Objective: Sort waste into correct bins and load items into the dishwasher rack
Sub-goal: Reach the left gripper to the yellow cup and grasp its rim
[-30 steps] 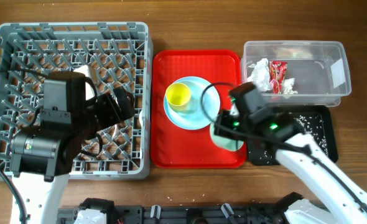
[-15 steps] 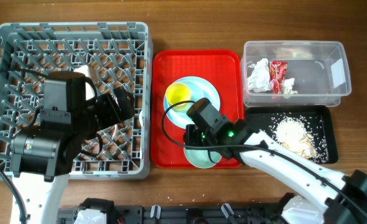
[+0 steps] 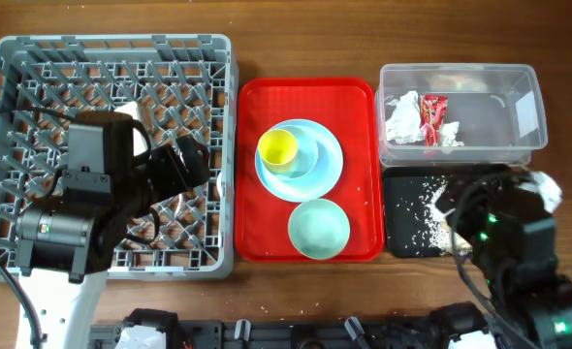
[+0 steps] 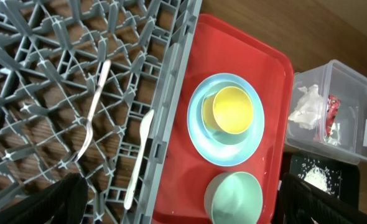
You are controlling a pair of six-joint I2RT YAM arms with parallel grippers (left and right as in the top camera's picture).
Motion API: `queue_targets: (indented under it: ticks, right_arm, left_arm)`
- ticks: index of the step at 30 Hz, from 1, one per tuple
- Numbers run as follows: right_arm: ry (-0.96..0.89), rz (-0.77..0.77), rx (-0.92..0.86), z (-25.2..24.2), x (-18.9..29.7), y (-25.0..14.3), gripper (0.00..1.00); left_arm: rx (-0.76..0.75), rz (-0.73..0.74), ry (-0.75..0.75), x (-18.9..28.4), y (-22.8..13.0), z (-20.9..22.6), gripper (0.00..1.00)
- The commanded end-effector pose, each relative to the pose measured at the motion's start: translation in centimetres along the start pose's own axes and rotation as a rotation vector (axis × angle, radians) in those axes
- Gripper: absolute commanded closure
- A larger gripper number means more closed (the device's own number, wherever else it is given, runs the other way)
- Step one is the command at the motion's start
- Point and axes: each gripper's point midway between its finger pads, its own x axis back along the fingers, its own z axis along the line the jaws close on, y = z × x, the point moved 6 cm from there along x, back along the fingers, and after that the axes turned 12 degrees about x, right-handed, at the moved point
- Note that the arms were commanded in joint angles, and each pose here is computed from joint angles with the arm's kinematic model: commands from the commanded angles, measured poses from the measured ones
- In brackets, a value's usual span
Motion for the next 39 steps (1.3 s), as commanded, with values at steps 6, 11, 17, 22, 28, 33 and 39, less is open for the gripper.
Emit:
queue_targets:
  ticks: [6,11,17,22,28,33,39]
  right_arm:
    - [-0.034,-0.006,-0.067,-0.9,0.4,0.3,0.0]
    - [-0.033,-0.007,-0.067,-0.9,0.4,0.3,0.0]
    - [-0.033,-0.007,-0.067,-0.9,0.4,0.3,0.0]
    - [-0.034,-0.006,-0.066,-0.9,0.4,0.3,0.0]
    - [-0.034,-0.006,-0.066,-0.9,0.4,0.3,0.0]
    - [-0.034,-0.006,-0.067,-0.9,0.4,0.3,0.0]
    - [-0.033,-0.007,-0.067,-0.9,0.4,0.3,0.0]
  left_arm:
    - [0.012,-0.01,-0.001,0.2,0.2,0.0,0.0]
    - [0.015,-0.02,-0.008,0.2,0.4,-0.2,0.0]
    - [-0.003,-0.163,-0.168,0.7,3.1,-3.0,0.0]
    - [-0.023,-0.042,-0.28,0.6,1.7,-4.3,0.0]
    - [-0.143,0.17,-0.317,-3.9,-2.8,-9.3,0.07]
    - [-0.314,0.218,-0.177,-12.4,-8.3,-13.0,0.42]
    - [-0.397,0.158,0.064,-21.8,-10.5,-11.5,0.59]
